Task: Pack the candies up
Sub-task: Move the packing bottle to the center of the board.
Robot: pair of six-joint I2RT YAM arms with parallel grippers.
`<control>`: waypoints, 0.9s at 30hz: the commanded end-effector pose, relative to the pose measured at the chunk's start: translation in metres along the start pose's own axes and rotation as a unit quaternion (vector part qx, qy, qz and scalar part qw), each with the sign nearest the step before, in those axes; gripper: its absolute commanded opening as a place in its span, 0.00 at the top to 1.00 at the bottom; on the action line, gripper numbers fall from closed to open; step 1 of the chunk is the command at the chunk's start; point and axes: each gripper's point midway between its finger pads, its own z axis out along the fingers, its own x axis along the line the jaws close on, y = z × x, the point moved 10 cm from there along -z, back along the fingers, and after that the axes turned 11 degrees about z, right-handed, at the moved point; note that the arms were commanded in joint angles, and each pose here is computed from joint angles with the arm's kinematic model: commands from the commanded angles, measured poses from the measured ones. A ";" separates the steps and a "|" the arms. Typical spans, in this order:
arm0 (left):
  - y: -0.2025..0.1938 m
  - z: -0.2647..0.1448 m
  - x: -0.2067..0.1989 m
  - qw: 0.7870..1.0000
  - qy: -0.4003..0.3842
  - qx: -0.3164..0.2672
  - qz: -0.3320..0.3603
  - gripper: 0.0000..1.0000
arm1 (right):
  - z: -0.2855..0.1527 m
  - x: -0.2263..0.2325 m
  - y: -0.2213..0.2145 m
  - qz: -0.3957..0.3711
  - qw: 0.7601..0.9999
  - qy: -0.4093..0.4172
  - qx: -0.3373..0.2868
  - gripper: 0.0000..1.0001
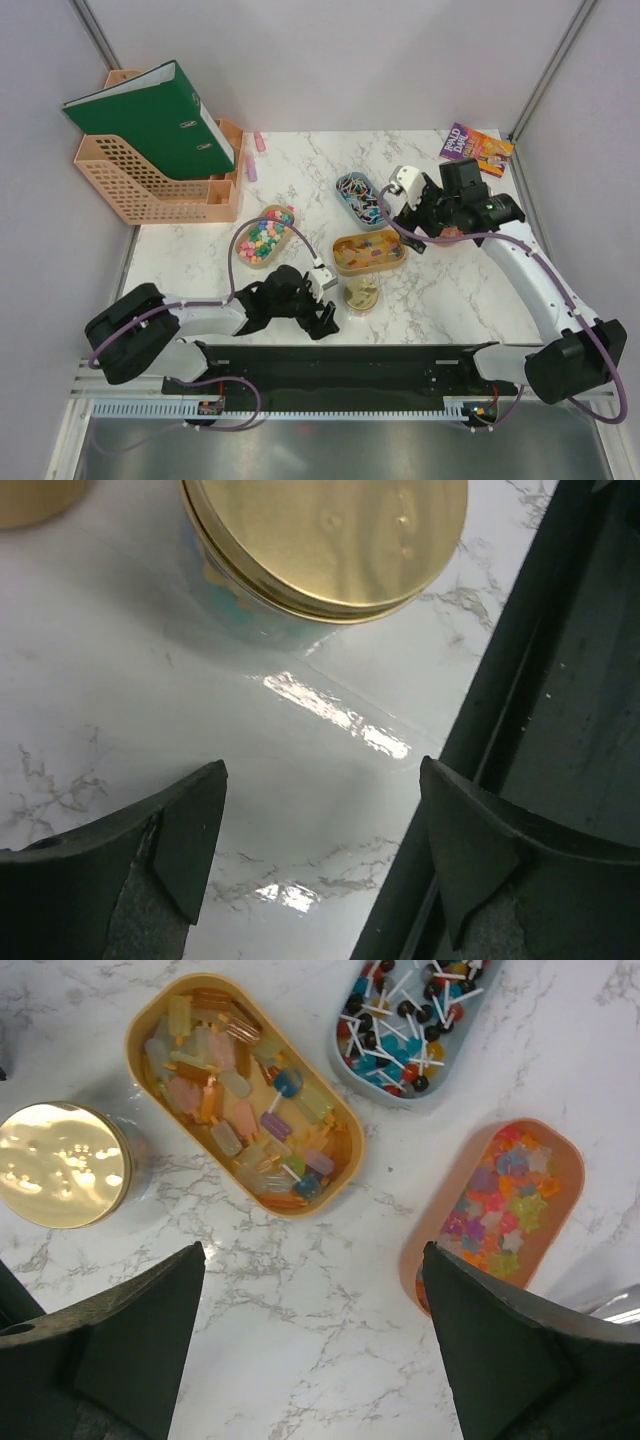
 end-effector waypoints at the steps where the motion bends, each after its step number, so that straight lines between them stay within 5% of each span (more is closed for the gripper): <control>1: 0.004 0.016 0.011 0.994 0.046 -0.066 0.073 0.15 | -0.010 -0.017 -0.012 0.040 0.999 -0.014 -0.013 0.04; 14: -0.026 0.083 -0.005 0.977 0.025 -0.024 0.208 0.12 | 0.017 -0.084 -0.083 0.076 0.994 0.058 0.050 0.04; 19: -0.030 0.114 -0.009 0.969 0.026 -0.039 0.242 0.12 | 0.028 -0.103 -0.093 -0.032 0.992 0.106 0.059 0.04; 27: -0.028 0.142 -0.010 0.959 -0.001 -0.093 0.266 0.09 | 0.024 -0.078 -0.127 -0.185 0.934 0.278 0.128 0.02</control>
